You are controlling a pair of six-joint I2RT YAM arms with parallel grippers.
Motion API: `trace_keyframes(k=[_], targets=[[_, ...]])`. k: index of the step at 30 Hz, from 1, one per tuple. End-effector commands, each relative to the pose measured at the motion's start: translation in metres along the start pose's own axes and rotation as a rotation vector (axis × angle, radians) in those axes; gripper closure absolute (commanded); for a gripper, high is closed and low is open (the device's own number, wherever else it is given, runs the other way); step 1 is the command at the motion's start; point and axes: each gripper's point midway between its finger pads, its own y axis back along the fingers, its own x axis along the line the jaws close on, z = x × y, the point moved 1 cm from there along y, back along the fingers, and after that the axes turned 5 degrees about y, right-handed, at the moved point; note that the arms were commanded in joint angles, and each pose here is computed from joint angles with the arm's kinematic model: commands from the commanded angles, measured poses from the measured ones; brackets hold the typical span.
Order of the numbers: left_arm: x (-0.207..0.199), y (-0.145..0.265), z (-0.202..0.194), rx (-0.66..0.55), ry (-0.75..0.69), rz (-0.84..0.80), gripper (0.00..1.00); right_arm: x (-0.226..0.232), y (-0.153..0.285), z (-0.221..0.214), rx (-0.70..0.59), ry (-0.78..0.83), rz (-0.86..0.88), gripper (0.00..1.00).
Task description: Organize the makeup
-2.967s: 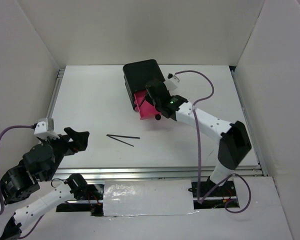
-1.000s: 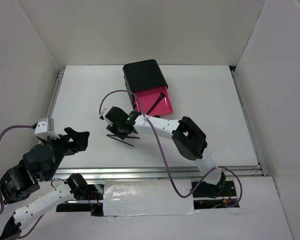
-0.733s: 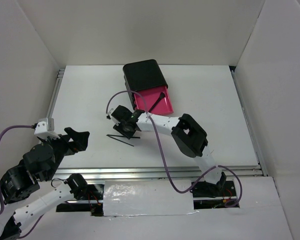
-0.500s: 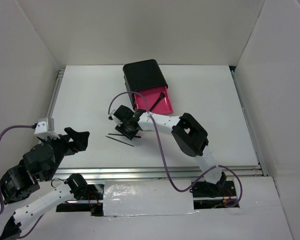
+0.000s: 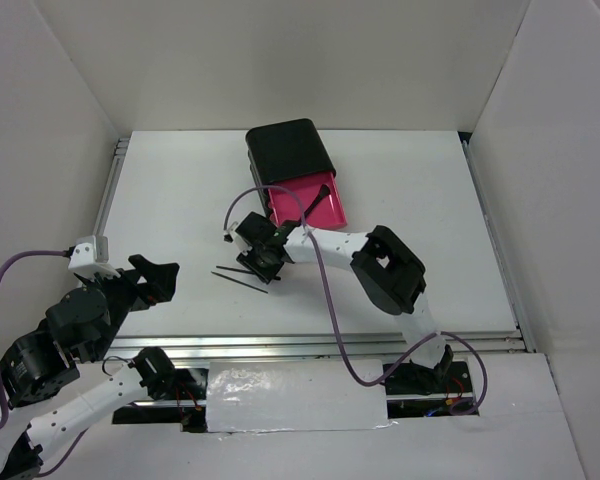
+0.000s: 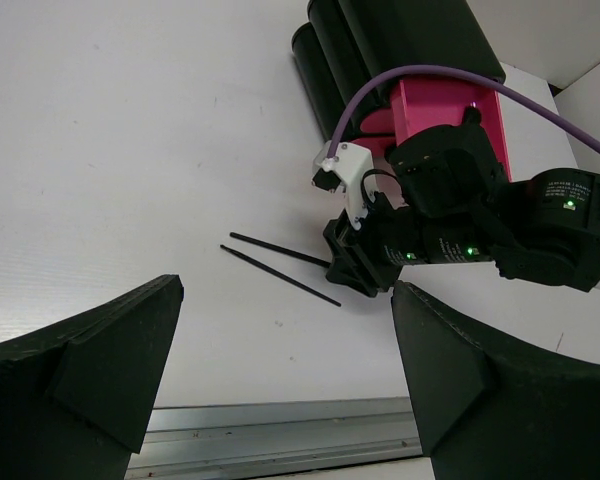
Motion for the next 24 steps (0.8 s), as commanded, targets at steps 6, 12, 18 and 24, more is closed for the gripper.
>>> trace_keyframes(k=[6,12,18,24], targets=[[-0.004,-0.001,0.004,-0.014,0.019,-0.005,0.01,0.002,0.002,-0.033,0.091,-0.016,0.021,0.80],[-0.004,-0.002,0.003,-0.009,0.015,-0.003,0.01,-0.011,0.004,-0.012,0.023,-0.053,-0.070,1.00],[-0.004,-0.002,0.003,-0.008,0.012,0.000,0.01,-0.013,0.039,0.047,-0.123,-0.077,-0.096,1.00],[-0.004,-0.003,0.003,-0.006,0.010,0.006,0.01,0.001,0.113,0.122,-0.349,-0.103,-0.028,1.00]])
